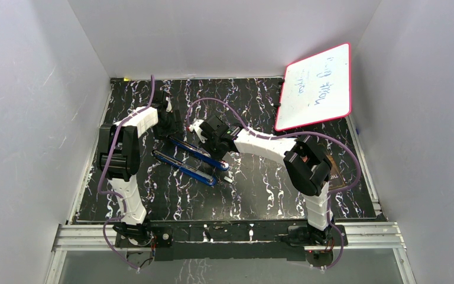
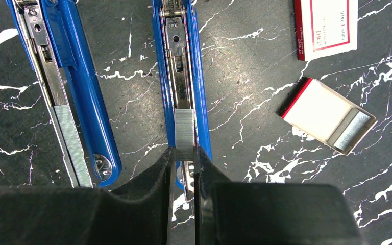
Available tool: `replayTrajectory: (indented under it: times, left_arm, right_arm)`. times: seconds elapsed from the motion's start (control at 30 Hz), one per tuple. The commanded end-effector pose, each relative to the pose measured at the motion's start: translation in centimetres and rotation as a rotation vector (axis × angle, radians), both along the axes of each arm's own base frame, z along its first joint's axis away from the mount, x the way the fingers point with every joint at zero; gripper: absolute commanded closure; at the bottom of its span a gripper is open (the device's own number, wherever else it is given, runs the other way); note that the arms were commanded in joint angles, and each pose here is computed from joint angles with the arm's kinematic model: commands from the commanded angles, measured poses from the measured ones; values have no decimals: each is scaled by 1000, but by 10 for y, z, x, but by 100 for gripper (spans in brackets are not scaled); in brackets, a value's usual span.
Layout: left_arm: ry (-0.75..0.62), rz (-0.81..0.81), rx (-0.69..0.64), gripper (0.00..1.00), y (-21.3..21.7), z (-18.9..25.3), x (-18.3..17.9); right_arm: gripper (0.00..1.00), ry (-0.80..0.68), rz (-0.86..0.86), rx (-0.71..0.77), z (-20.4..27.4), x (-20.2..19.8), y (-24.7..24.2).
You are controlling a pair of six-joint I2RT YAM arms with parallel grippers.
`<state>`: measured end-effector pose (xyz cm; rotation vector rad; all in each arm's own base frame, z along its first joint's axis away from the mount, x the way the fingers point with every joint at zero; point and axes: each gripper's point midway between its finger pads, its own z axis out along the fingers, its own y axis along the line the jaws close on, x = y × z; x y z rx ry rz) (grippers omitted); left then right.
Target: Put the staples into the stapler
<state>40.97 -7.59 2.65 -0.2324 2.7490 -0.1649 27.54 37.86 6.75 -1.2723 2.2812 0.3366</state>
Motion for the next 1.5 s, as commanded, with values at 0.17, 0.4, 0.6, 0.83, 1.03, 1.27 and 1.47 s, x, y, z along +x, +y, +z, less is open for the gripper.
replayTrajectory:
  times: [0.17, 0.4, 0.6, 0.83, 1.03, 1.27, 1.47]
  left_arm:
    - [16, -16, -23, 29, -6, 3, -1]
    - [15, -17, -24, 29, -6, 3, -1]
    - [15, -17, -22, 29, -6, 3, -1]
    - [16, -18, -24, 29, -6, 3, -1]
    - [17, -19, -25, 29, -7, 3, -1]
    - [16, -18, -23, 29, -6, 3, -1]
    - [17, -19, -25, 29, -7, 3, -1]
  right_arm:
    - [100, -11, -8, 16, 11, 3, 2]
    - [100, -4, -8, 3, 8, 2, 1]
    - [100, -3, -7, 0, 7, 2, 1]
    - [100, 0, -8, -9, 5, 3, -1]
    - [100, 6, -4, -13, 3, 2, 0]
    - [100, 12, -1, -25, 0, 2, 0]
    - [100, 11, 5, -35, -1, 3, 0]
